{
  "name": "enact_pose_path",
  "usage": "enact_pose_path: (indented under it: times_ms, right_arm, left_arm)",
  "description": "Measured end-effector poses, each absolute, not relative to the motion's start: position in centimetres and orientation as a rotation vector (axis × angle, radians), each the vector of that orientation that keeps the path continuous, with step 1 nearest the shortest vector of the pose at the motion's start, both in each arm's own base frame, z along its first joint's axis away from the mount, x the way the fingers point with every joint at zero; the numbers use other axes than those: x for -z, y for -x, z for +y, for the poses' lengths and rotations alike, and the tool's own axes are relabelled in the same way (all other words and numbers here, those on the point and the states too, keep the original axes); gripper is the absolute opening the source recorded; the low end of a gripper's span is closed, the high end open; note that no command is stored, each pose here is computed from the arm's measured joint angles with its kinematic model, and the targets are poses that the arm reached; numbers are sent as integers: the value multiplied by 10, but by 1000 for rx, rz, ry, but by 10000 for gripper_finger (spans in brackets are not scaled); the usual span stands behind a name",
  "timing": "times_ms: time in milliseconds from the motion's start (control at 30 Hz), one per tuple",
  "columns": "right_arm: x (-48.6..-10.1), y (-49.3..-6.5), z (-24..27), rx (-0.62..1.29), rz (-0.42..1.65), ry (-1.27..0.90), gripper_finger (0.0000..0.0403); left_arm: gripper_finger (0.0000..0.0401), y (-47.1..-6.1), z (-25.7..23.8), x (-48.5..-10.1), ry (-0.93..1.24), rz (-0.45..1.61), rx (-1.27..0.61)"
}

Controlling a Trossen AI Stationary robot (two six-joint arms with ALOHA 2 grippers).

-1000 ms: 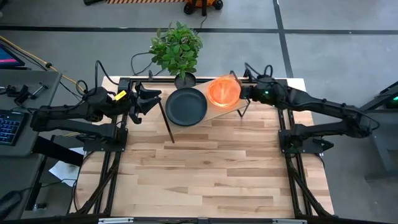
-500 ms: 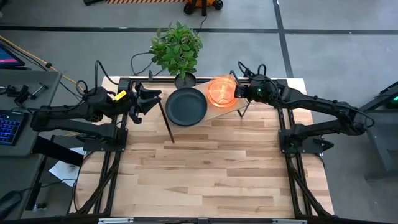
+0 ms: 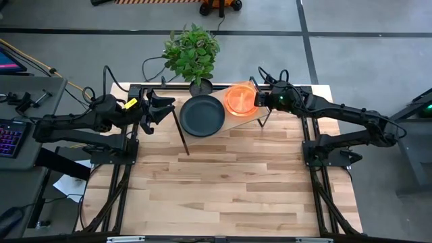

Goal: Place and stack plates onto a shelf
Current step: Stack the orange plate on top of the orange plate on the shelf

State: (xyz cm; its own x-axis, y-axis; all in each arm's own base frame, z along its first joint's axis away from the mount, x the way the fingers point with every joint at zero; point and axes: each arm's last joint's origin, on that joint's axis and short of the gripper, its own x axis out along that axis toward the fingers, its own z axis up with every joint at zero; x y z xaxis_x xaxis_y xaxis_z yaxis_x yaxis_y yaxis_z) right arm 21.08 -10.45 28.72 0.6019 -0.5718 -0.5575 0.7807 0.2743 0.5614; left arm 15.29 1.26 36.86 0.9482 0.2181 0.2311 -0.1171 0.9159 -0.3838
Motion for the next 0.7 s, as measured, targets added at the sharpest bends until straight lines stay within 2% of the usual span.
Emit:
enact_pose_path:
  times_ms: [167,500,700]
  right_arm:
    - [-287,-211,-104,920,267,-911,36]
    - [-289,-212,-104,883,268,-885,128]
    - [-295,-208,-104,853,265,-846,162]
  left_arm:
    - [172,-153,13,-369,376,-275,-174]
    - [172,-153,13,-369,376,-274,-174]
    - [172,-153,13,-369,376,-274,-175]
